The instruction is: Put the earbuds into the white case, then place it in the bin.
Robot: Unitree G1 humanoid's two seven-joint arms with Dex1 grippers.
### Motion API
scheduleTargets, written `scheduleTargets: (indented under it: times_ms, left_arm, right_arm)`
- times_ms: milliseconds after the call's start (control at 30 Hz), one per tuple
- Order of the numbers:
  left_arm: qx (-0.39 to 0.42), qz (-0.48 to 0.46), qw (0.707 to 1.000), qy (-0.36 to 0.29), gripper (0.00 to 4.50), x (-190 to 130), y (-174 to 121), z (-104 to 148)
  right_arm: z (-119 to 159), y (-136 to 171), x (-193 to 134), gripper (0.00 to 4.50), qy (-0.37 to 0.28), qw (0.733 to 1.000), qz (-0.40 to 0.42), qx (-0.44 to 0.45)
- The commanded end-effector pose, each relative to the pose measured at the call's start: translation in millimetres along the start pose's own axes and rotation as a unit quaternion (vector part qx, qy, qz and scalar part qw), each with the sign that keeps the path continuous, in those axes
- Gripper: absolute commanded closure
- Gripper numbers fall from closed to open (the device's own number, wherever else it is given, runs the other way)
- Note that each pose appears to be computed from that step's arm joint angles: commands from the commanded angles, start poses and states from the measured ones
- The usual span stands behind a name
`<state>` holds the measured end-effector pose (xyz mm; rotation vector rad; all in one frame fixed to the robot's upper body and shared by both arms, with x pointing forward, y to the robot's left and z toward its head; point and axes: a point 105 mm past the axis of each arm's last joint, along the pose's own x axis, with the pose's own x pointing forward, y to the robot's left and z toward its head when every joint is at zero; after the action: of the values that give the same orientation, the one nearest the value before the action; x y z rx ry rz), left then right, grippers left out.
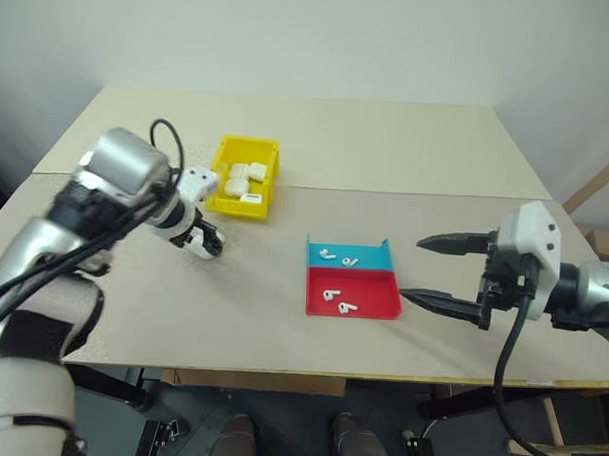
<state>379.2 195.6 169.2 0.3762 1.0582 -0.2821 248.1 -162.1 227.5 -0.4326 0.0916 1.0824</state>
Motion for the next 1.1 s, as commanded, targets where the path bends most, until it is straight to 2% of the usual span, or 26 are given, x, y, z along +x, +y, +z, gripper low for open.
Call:
scheduleTargets:
  times_ms: [33, 333, 700, 1100]
  left_arm:
    - [0.012, 0.018, 1.000, -0.012, 0.00, -4.4, 12.5, 12.5]
    - [0.041, 0.028, 0.999, 0.001, 0.00, 10.4, 15.2, 22.7]
    - [0.038, 0.029, 0.999, 0.024, 0.00, 30.7, 21.0, 12.6]
    - [0.042, 0.018, 0.998, 0.044, 0.00, 28.2, 22.2, 6.7]
  right_arm:
    - [11.6, -1.3, -4.8, 0.03, -0.005, 1.000, 0.001, -0.017]
    - [14.3, -0.1, -8.6, 0.03, 0.003, 1.000, -0.007, -0.017]
    - [13.3, 3.3, -11.2, 0.03, 0.002, 1.000, -0.022, -0.012]
    - [13.0, 5.7, -10.4, 0.03, -0.001, 1.000, -0.026, -0.011]
